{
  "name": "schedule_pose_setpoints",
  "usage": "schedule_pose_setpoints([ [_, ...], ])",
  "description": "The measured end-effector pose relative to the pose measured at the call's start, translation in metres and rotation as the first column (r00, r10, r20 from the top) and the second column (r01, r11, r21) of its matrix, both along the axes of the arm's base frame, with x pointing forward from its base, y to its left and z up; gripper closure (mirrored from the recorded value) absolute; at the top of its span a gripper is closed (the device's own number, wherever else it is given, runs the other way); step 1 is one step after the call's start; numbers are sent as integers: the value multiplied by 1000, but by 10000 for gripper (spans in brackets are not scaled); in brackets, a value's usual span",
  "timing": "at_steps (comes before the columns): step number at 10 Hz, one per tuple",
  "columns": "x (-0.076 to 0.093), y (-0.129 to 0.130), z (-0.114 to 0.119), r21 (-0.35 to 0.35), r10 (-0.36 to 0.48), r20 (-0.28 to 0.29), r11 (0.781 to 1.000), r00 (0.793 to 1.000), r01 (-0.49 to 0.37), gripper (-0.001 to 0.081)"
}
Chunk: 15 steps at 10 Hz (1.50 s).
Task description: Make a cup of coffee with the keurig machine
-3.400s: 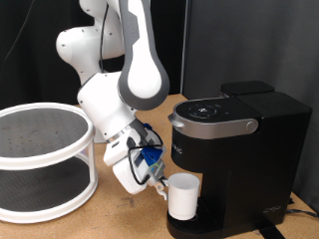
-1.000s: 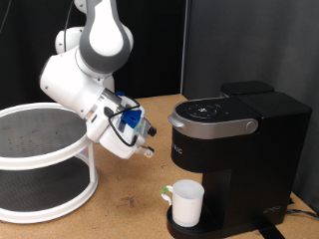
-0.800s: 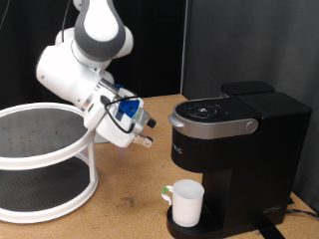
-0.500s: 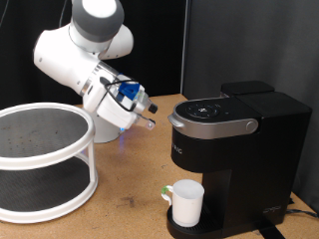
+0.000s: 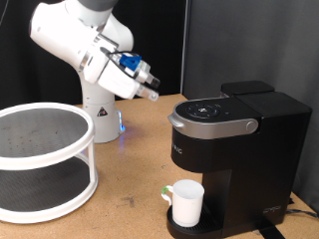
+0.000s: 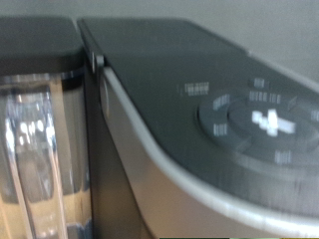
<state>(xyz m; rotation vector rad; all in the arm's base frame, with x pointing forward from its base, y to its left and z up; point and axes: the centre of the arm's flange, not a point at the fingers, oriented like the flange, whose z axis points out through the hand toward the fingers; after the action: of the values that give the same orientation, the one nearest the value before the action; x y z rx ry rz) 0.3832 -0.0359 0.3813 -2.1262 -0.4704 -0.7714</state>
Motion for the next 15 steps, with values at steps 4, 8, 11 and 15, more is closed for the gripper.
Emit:
schedule_pose_setpoints([
  [4,-3,1,57,84,-16,-9,996,1000,17,6],
  [8,1,5,73,105,-76,0,992,997,75,6],
  [11,20,35,98,-117,-26,-17,993,1000,24,6],
  [15,43,62,111,-362,61,-131,926,990,-105,6],
])
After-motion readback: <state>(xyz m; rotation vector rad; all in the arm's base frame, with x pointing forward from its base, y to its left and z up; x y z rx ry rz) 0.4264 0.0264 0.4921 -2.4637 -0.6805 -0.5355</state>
